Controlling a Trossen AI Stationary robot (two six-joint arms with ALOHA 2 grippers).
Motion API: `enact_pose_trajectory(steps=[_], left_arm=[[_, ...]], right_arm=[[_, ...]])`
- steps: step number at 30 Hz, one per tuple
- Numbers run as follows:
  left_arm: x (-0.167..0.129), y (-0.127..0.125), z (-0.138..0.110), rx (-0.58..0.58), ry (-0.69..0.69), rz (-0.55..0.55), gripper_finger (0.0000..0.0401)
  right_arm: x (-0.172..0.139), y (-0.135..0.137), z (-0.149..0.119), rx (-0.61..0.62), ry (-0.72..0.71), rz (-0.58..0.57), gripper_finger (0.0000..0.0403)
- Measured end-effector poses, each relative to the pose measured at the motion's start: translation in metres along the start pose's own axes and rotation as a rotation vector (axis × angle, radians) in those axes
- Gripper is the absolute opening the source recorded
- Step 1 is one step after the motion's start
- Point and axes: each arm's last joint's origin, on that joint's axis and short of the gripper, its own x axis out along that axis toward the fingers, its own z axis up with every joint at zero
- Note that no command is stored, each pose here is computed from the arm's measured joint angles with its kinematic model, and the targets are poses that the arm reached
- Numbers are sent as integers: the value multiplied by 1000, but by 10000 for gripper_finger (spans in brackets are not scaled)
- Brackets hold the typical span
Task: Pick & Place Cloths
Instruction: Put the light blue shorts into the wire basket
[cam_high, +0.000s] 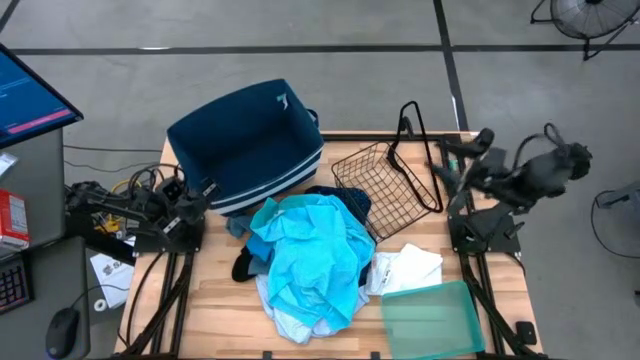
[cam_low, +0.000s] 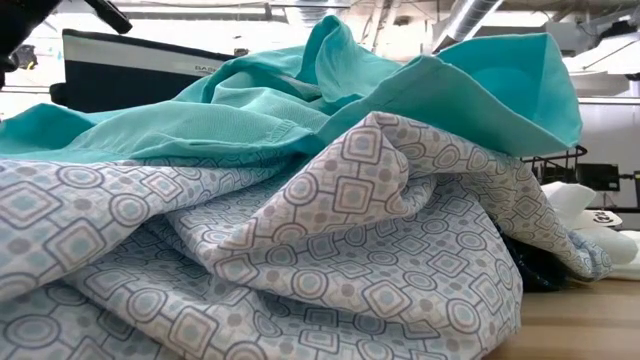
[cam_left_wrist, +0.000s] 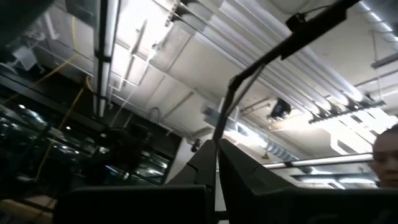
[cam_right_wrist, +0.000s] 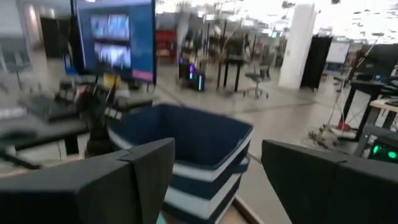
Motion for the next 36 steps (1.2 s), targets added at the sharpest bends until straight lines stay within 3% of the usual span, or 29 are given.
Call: enact_pose_trajectory(steps=[4,7,14,19,23,28,31,36], left_arm=[[0,0,1,21,-12,12,2],[3,-2,4,48,-21,2,14],[17,-13,21,115,-60,-89,90],[48,-22,30,130,-24,-133,148],[91,-22,20,131,151,-96,172],[136,-8,-23,149,573,55,171],[146,5,-52,156,797,148,167],[145,24,-96,156,1007,230,165]], right_arm=[[17,32,-6,-24,62,5,236],[25,48,-6,28,76,19,236],[41,80,-11,110,125,93,236],[46,91,-16,143,148,104,236],[45,92,-16,176,161,161,236],[42,93,-16,170,179,228,236],[36,93,-17,167,202,281,235],[27,95,-20,182,243,328,235]])
